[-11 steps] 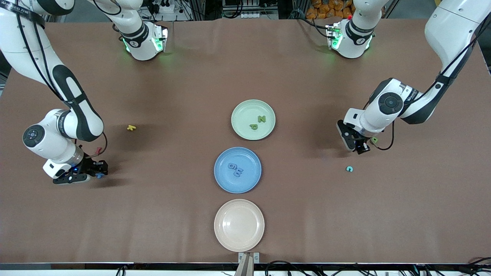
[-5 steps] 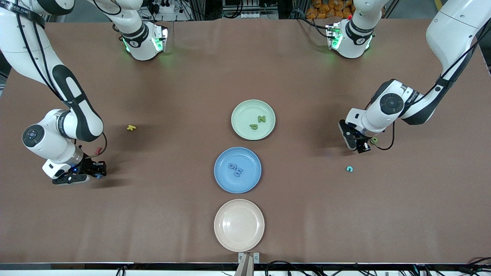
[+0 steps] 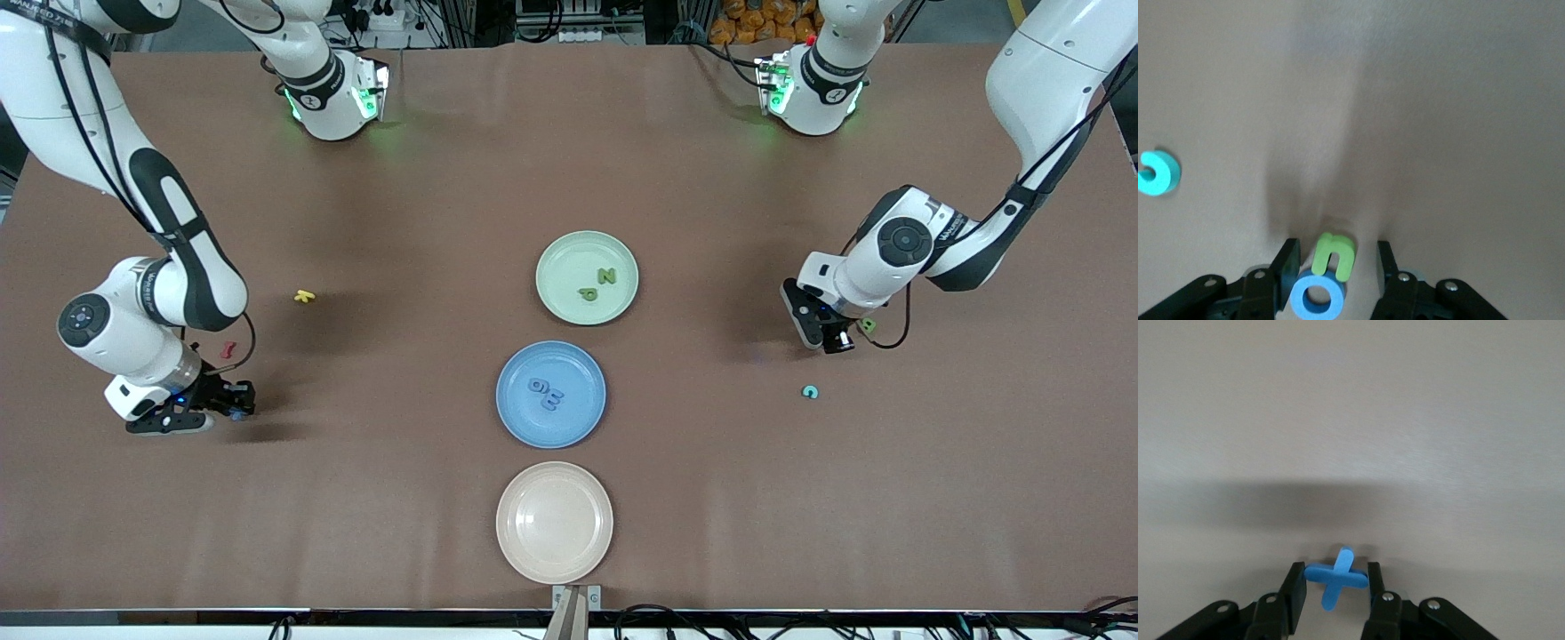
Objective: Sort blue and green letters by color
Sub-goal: 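Carry the X to the blue plate while the left gripper carries the n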
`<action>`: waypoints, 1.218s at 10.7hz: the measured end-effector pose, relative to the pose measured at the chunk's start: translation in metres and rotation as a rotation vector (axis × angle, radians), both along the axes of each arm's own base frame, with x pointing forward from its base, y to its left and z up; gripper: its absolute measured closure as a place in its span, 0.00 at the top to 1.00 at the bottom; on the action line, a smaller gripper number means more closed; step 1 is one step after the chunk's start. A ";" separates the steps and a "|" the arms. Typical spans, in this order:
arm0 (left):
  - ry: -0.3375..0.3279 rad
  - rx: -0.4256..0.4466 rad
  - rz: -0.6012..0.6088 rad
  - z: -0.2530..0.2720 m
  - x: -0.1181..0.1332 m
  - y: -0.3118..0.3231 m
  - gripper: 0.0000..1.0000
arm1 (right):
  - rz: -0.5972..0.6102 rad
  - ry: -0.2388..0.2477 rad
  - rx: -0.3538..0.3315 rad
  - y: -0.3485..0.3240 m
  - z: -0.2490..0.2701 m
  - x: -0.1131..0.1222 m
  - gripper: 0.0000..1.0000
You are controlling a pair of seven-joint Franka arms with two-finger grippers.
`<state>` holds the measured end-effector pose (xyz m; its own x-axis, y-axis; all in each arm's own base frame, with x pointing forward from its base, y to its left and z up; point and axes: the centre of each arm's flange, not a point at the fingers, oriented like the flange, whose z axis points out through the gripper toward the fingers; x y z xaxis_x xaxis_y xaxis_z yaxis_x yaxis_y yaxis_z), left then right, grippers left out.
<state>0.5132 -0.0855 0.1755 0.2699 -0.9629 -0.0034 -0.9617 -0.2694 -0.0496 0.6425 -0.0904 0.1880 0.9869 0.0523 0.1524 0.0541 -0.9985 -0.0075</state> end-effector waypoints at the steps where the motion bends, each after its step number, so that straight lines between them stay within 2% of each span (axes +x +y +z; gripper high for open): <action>1: -0.001 -0.001 0.000 0.000 -0.001 -0.006 0.48 | -0.048 -0.002 0.013 0.020 0.004 0.005 0.42; 3: -0.003 -0.001 0.000 0.001 -0.002 -0.011 0.38 | -0.141 -0.001 0.041 0.072 0.012 0.014 0.42; 4: -0.003 -0.001 0.000 0.001 -0.002 -0.011 0.37 | -0.182 0.002 0.054 0.098 0.018 0.018 0.42; 6: -0.012 0.004 -0.003 0.004 0.000 -0.011 0.26 | -0.247 0.003 0.077 0.152 0.033 0.026 0.42; 9: -0.011 0.005 -0.001 0.003 0.000 -0.009 0.26 | -0.318 -0.020 0.122 0.238 0.055 0.028 0.42; 13: -0.036 -0.006 0.035 0.010 0.006 -0.013 0.26 | -0.290 -0.039 0.168 0.349 0.071 0.010 0.42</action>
